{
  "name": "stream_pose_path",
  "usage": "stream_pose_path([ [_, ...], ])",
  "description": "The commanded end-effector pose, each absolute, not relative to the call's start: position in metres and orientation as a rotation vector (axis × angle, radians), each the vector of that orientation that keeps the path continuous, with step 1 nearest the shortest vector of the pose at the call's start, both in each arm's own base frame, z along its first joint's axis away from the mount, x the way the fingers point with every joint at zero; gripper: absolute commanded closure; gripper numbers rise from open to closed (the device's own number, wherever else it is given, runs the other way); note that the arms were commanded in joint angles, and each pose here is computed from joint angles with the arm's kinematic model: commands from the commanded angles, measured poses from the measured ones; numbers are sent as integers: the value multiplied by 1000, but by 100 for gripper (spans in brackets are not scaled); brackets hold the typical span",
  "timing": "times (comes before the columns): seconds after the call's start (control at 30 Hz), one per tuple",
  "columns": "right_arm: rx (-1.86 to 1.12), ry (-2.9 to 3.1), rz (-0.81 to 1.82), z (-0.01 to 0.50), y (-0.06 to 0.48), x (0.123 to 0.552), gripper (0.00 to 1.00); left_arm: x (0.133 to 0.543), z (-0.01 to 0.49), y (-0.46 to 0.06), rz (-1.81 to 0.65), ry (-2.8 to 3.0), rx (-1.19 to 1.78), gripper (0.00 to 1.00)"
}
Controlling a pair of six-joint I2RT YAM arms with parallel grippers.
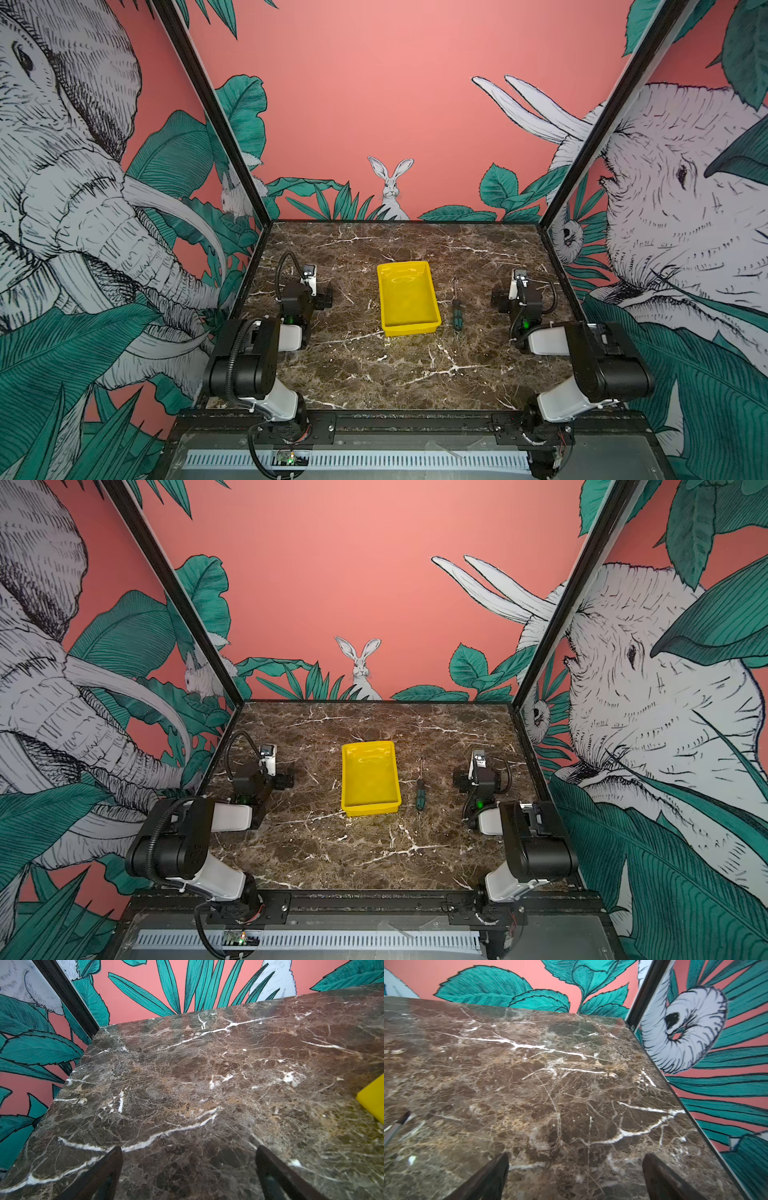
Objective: Put the screwdriver in the bin
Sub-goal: Pick up the screwdriver from the center of the table.
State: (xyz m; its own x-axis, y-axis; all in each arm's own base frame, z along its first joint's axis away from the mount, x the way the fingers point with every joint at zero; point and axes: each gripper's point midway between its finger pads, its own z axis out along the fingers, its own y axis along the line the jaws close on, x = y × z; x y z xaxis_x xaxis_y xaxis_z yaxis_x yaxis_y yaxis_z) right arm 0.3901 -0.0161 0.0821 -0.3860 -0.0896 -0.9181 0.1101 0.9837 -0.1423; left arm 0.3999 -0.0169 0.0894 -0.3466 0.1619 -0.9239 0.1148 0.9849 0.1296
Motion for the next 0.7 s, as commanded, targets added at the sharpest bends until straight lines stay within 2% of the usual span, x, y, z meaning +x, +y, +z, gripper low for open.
stream_pose_path([
  [0.0,-6,1913,-187,95,-12,398,1,403,95,-17,52,1916,196,0],
  [0.67,-42,1892,-161,96,-6,395,1,403,95,-18,50,1917,199,0],
])
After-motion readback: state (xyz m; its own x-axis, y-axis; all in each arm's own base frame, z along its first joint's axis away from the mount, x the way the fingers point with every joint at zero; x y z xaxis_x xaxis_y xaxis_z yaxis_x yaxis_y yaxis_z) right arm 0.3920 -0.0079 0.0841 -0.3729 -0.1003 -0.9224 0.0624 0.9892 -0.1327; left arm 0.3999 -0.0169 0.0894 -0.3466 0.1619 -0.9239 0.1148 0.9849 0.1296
